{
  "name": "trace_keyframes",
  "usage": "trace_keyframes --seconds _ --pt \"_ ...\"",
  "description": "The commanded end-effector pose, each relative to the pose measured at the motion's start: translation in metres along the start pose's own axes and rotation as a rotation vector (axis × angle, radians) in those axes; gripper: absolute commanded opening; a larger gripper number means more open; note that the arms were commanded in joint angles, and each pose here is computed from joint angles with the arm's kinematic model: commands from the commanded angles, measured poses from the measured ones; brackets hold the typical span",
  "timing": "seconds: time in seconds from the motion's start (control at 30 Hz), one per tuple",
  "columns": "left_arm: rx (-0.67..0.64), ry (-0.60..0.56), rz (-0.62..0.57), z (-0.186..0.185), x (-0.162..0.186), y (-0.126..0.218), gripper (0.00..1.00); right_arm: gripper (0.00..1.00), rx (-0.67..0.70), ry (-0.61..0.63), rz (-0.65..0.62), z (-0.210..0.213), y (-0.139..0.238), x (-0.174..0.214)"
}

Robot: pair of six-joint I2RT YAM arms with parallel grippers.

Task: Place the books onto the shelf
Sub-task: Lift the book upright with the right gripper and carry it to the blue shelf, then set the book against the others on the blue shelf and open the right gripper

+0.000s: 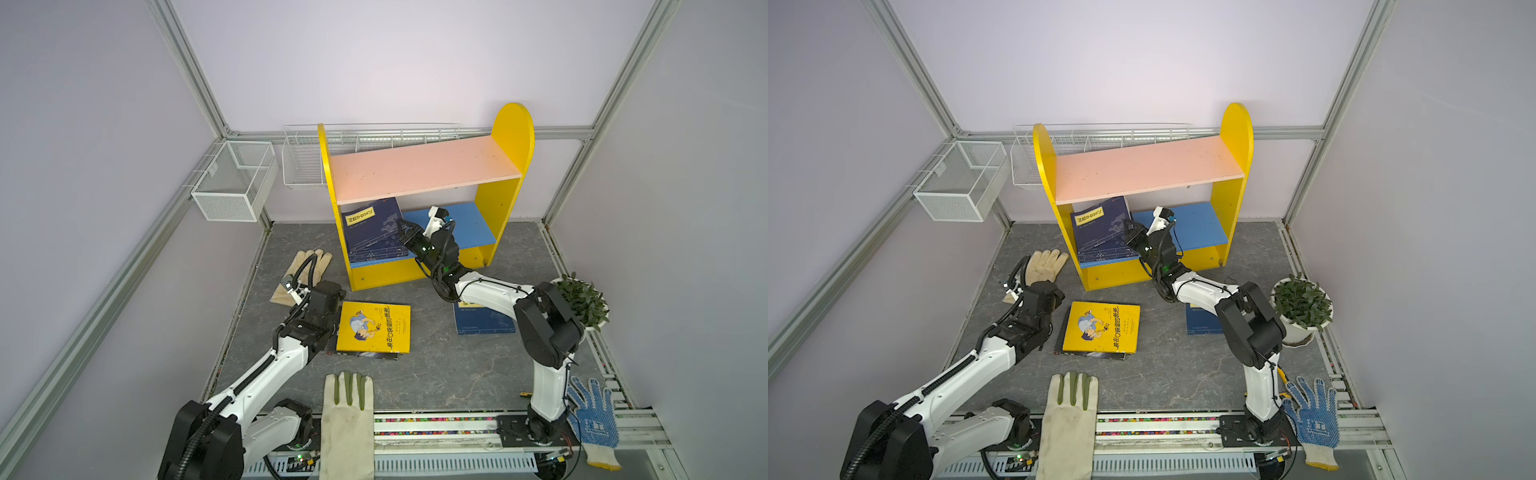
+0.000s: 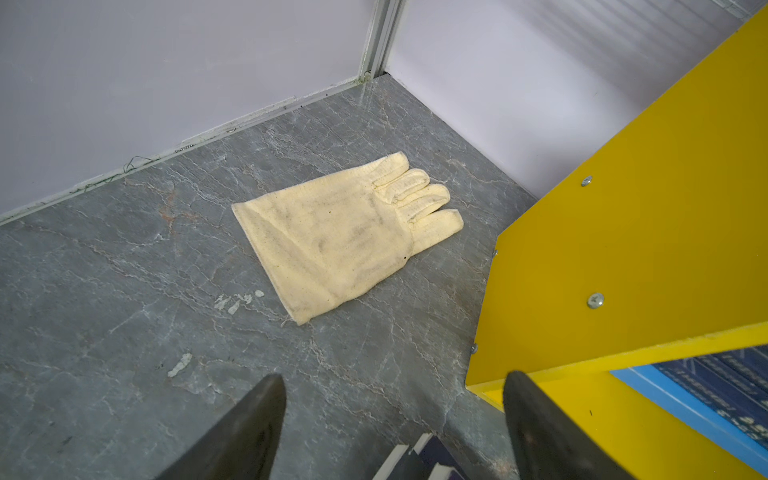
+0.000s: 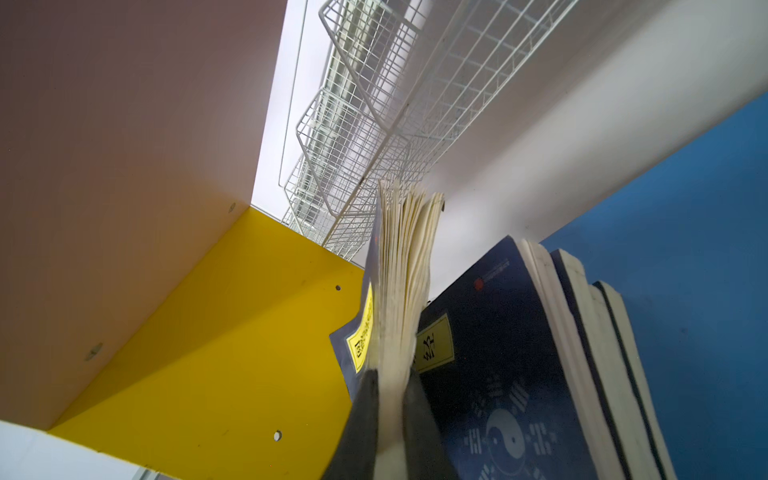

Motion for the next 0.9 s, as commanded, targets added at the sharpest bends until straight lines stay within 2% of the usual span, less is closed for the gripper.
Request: trace_keyframes --seconds 0.0,0.1,0.17,0.27,0.37,0.53,0.87 --pt "0.013 0.032 -0.003 -0.003 -0.008 0.002 0.83 0.08 -0.015 -0.055 0.018 0.006 -0.004 0.01" --pt "0.013 0.029 0.003 -0.003 -0.007 0.002 0.83 0.1 0.022 -0.046 0.036 0.003 -0.001 0.012" --pt "0.014 0.031 0.006 -0.003 -0.006 0.001 0.83 0.16 0.058 -0.012 0.049 0.003 0.002 0.013" --pt "0.02 0.036 0.012 -0.004 -0.004 0.0 0.83 0.41 0.128 0.077 0.093 0.008 0.004 0.014" --pt "0.024 0.035 0.018 -0.006 -0.004 -0.001 0.83 0.54 0.207 0.165 0.127 0.017 0.002 0.013" --pt "0.028 0.035 0.022 -0.007 -0.005 -0.002 0.83 0.62 0.279 0.279 0.145 0.029 0.003 0.008" --pt "0.022 0.024 0.024 -0.008 -0.005 -0.003 0.83 0.68 0.436 0.419 0.174 0.03 0.004 0.006"
Point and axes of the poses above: each gripper's point midway between its finger pads, its own y axis back along the fingers, its own z axis along the line the jaws close on, x = y × z, the point moved 9 cm from there along y, back along the fingers, and after that the axes turned 15 degrees about -y, right-handed, at the moved point
